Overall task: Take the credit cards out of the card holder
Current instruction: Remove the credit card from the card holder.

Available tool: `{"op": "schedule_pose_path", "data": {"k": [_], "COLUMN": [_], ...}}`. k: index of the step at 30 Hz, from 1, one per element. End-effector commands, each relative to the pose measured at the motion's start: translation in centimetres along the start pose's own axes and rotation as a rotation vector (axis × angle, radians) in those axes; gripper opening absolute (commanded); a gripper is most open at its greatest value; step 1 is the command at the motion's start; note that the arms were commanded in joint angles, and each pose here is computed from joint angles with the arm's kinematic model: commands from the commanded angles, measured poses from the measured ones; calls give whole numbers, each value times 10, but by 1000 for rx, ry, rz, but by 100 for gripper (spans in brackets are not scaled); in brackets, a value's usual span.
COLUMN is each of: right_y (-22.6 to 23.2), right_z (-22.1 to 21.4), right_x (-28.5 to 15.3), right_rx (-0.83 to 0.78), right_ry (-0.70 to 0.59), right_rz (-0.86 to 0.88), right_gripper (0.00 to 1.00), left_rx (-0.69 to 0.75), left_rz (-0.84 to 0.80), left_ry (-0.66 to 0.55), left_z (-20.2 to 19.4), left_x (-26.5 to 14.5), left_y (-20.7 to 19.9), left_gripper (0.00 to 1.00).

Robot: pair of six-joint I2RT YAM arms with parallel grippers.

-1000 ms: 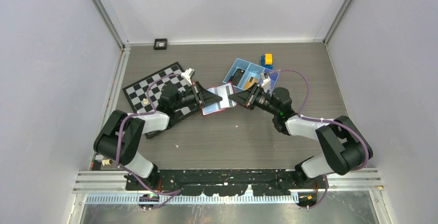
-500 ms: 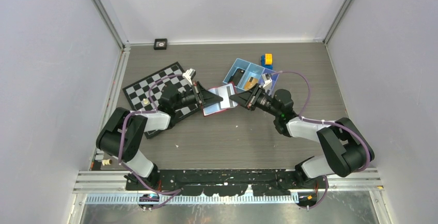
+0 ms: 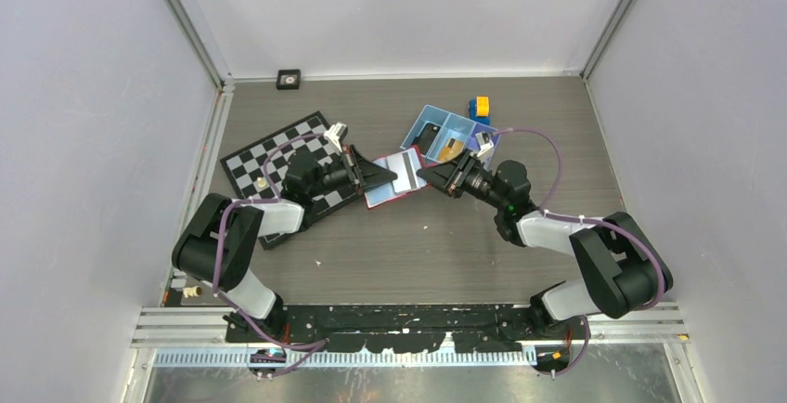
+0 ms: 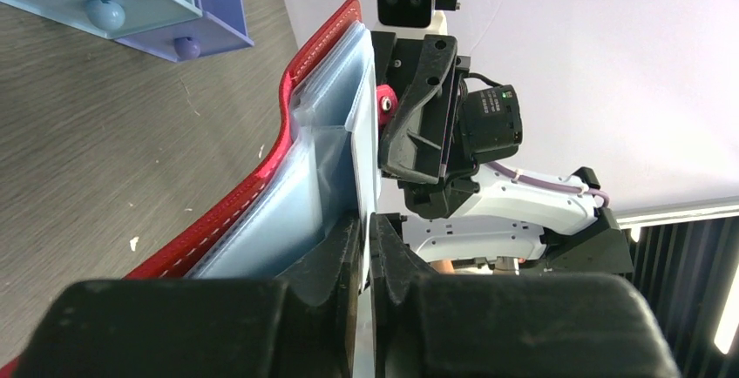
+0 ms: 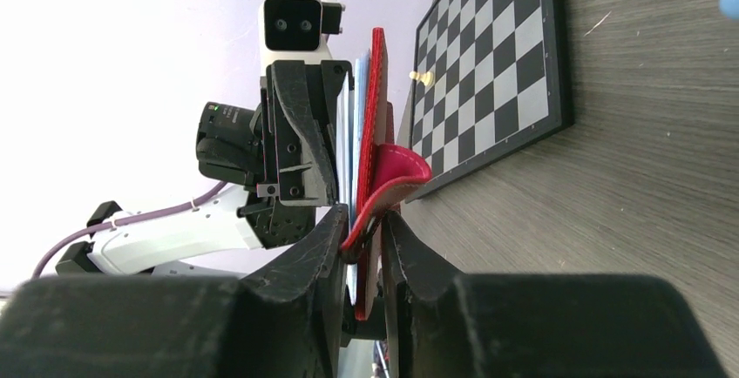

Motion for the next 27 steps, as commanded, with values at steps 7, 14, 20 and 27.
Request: {"op": "schedule_pose_path", "data": {"k": [7,14,20,27], "right_y": [14,14,15,15], "right_z": [8,7,4,1], "right_x": [0,0,6,10], "right_rx": [-26,-26,-13,-7], "right_ry": [-26,-20,16,35], "right_rz": [77,80,92,91], "right_gripper": [13,36,40,13], "left_rx": [82,82,82,85], "left_rz": [-60,-56,-56,-56], "left_ry": [-18,-17,-13,-11], "left_z": [3,3,3,3], "left_x": [-5,-5,-4,-4], "left_y": [-18,-18,-18,-18], "left_gripper": [12,11,6,4]}}
Point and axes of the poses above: each gripper's point midway between its finger pads, its own x axis out along the fingers, its own y axis along the line the jaws close on, z = x × y, the point moved 6 cm from there along -x, back along the fingers, and after that the axes turned 5 degrees about -x, right-handed, at the moved point
